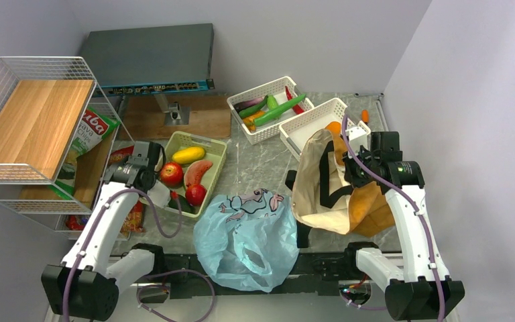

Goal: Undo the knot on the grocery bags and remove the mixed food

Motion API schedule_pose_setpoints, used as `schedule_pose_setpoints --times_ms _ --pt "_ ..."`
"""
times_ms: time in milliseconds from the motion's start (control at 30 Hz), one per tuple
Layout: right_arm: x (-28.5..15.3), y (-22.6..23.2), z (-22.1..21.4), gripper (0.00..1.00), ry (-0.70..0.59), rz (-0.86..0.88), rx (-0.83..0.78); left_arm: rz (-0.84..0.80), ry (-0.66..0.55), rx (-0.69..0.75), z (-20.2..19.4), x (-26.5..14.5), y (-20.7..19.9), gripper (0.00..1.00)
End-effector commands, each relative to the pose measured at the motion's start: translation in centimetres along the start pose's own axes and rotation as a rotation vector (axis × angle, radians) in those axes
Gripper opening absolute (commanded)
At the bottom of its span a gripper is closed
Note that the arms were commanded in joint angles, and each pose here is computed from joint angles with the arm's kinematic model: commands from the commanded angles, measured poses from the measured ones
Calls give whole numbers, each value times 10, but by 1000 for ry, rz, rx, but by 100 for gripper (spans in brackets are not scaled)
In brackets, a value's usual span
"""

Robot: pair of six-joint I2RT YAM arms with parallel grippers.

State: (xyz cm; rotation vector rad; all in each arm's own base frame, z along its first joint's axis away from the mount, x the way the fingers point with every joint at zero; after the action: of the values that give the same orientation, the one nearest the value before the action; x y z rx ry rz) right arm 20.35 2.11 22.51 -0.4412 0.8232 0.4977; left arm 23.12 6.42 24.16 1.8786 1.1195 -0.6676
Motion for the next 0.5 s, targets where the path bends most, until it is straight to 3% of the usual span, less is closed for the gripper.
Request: schedule_pose_setpoints --times_ms 0,233,467 --pt "-1 -4 6 0 -43 -27 -5 -91 161 140 -21 16 -15 0" --pt "-2 -1 2 0 -39 -28 0 -170 344 180 -56 32 -19 0" --pt "-1 -2 2 0 -37 -30 -3 -256 388 202 -64 35 -33 0"
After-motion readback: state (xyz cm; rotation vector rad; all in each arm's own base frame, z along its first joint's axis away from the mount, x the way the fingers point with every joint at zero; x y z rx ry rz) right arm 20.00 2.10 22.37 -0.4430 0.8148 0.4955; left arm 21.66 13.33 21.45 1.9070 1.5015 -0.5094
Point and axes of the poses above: each gripper's point midway between its finger pads, its own x axis out along the fingers, its own y axis along the line the jaws close on, z = x × y, the point moved 4 cm from there along -x, back along the fingers, and after that the axes turned 14 degrees about -x, right-handed, at the moved point
